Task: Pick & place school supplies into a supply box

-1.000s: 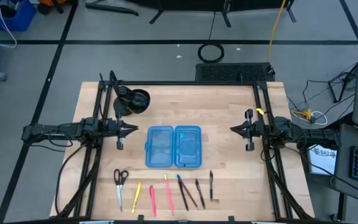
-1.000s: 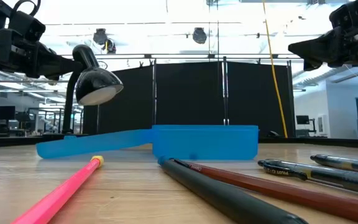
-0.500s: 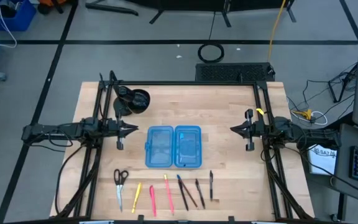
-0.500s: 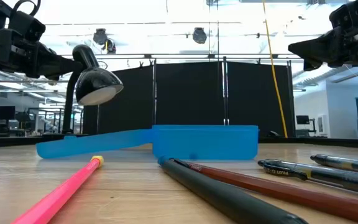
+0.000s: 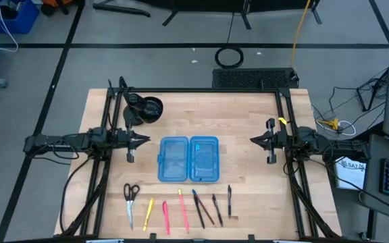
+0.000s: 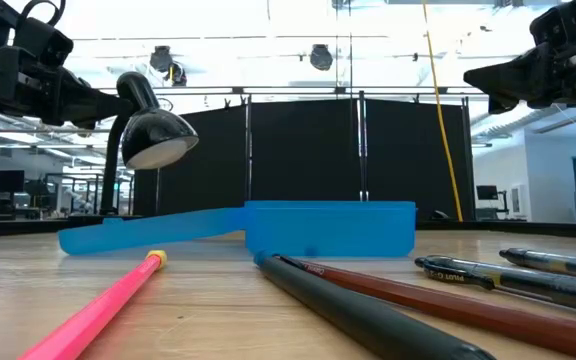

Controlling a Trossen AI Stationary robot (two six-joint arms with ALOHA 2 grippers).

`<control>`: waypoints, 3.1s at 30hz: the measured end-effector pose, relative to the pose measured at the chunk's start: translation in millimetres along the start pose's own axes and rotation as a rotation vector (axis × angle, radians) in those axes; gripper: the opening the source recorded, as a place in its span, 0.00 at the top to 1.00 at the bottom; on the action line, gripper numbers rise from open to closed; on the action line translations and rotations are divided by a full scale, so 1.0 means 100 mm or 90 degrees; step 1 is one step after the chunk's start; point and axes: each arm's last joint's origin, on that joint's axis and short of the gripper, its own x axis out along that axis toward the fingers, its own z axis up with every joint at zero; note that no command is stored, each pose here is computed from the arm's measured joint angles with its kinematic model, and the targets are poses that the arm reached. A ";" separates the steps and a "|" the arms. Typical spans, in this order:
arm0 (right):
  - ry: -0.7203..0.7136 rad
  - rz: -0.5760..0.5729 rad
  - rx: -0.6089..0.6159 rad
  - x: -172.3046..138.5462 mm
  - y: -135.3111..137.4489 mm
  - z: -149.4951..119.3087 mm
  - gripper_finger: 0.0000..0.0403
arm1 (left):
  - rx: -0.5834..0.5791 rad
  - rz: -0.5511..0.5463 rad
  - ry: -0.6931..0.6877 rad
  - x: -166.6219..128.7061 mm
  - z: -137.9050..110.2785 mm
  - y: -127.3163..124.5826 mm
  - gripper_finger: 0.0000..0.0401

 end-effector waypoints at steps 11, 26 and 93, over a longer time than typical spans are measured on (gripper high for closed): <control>0.000 0.000 0.000 0.00 0.00 0.00 1.00 | 0.000 0.000 0.000 0.00 0.00 0.00 0.92; 0.000 0.000 0.000 0.00 0.00 0.00 1.00 | 0.000 0.000 0.000 0.00 0.00 0.00 0.92; -0.008 -0.001 0.000 0.00 0.00 0.01 1.00 | -0.107 0.000 -0.037 0.00 0.06 0.01 0.92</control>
